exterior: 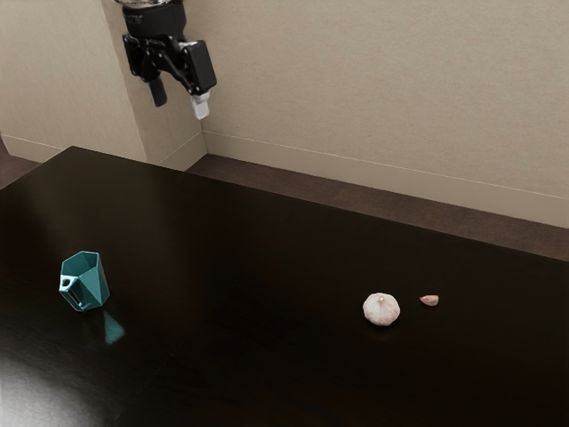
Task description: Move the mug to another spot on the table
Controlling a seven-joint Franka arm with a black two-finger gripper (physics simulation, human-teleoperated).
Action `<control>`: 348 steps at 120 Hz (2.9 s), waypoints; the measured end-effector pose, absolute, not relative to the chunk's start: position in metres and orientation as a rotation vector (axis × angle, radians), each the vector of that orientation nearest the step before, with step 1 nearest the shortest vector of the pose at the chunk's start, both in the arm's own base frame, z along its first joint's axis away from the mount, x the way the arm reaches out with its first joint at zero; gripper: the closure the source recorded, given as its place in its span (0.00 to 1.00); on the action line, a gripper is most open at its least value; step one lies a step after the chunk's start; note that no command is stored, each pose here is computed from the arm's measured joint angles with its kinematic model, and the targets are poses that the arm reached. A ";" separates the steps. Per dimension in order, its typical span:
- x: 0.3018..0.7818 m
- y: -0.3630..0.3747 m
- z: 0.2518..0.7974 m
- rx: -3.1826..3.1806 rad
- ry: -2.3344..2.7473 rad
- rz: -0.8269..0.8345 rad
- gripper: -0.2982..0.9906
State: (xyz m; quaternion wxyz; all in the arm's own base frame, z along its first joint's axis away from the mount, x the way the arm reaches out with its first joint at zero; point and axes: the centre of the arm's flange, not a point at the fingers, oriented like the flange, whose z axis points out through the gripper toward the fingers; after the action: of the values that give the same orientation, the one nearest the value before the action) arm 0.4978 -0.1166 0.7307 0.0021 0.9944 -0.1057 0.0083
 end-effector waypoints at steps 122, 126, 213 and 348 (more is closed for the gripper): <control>0.457 0.179 0.397 3.092 -0.065 -0.120 0.23; 0.449 0.190 0.392 3.090 -0.090 -0.117 0.23; 0.418 0.242 0.342 3.088 -0.144 -0.097 0.23; 0.434 0.251 0.304 3.157 0.201 0.033 0.47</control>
State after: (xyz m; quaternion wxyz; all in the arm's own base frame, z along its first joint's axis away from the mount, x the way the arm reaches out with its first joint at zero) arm 0.4342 0.2512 0.3043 -0.0108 0.9979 0.0636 0.0104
